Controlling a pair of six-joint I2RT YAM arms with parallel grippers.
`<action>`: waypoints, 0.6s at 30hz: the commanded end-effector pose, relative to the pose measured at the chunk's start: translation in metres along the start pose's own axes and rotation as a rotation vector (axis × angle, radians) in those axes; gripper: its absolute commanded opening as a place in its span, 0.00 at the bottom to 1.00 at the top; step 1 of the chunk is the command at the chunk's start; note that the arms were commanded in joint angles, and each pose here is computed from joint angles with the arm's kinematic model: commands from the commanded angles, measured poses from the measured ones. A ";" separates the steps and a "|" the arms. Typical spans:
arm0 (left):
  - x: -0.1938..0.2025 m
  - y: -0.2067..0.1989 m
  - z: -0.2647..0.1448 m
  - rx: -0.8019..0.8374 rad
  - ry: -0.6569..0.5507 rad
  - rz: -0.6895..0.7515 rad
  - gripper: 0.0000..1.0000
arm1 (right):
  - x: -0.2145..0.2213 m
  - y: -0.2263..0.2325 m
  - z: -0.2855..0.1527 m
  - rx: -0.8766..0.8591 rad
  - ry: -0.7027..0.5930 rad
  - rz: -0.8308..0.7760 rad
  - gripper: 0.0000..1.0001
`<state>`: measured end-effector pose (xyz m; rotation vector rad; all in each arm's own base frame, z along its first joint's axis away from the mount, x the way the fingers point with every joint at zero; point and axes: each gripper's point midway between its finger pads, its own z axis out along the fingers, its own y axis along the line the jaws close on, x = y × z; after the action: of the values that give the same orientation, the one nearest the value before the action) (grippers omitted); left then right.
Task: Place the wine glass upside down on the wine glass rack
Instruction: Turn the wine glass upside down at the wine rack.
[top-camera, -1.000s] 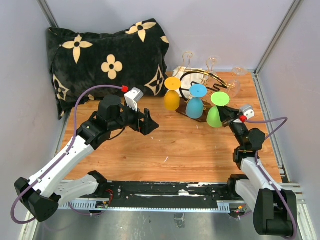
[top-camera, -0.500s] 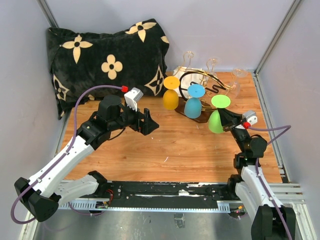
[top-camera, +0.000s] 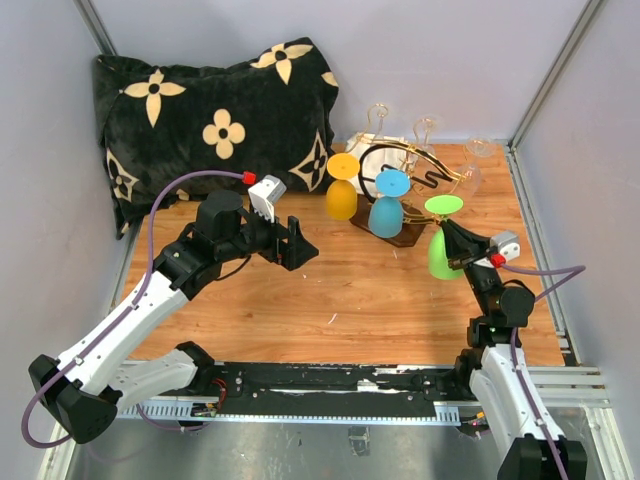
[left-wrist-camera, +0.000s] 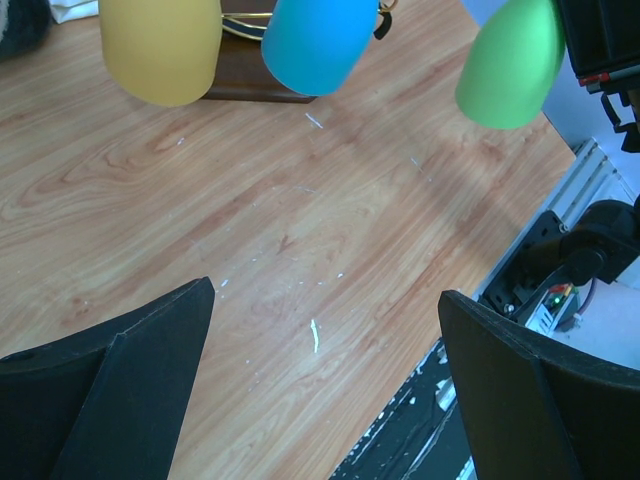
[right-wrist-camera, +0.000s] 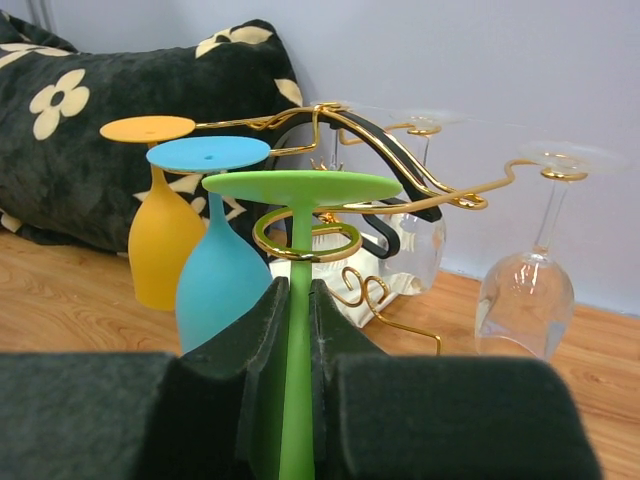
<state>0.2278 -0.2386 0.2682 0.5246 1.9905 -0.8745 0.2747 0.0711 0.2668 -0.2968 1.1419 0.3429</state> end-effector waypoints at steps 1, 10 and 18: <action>0.003 -0.004 0.000 0.026 0.005 -0.001 0.99 | -0.011 -0.014 -0.006 0.087 -0.046 -0.031 0.01; 0.005 -0.004 0.001 0.026 0.007 -0.006 0.99 | -0.010 -0.031 -0.009 0.185 -0.041 -0.034 0.02; 0.005 -0.003 0.001 0.021 0.007 -0.006 0.99 | 0.005 -0.044 -0.006 0.239 0.064 -0.021 0.13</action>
<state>0.2260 -0.2390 0.2625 0.5269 2.0047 -0.8809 0.2821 0.0440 0.2529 -0.1517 1.2024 0.2469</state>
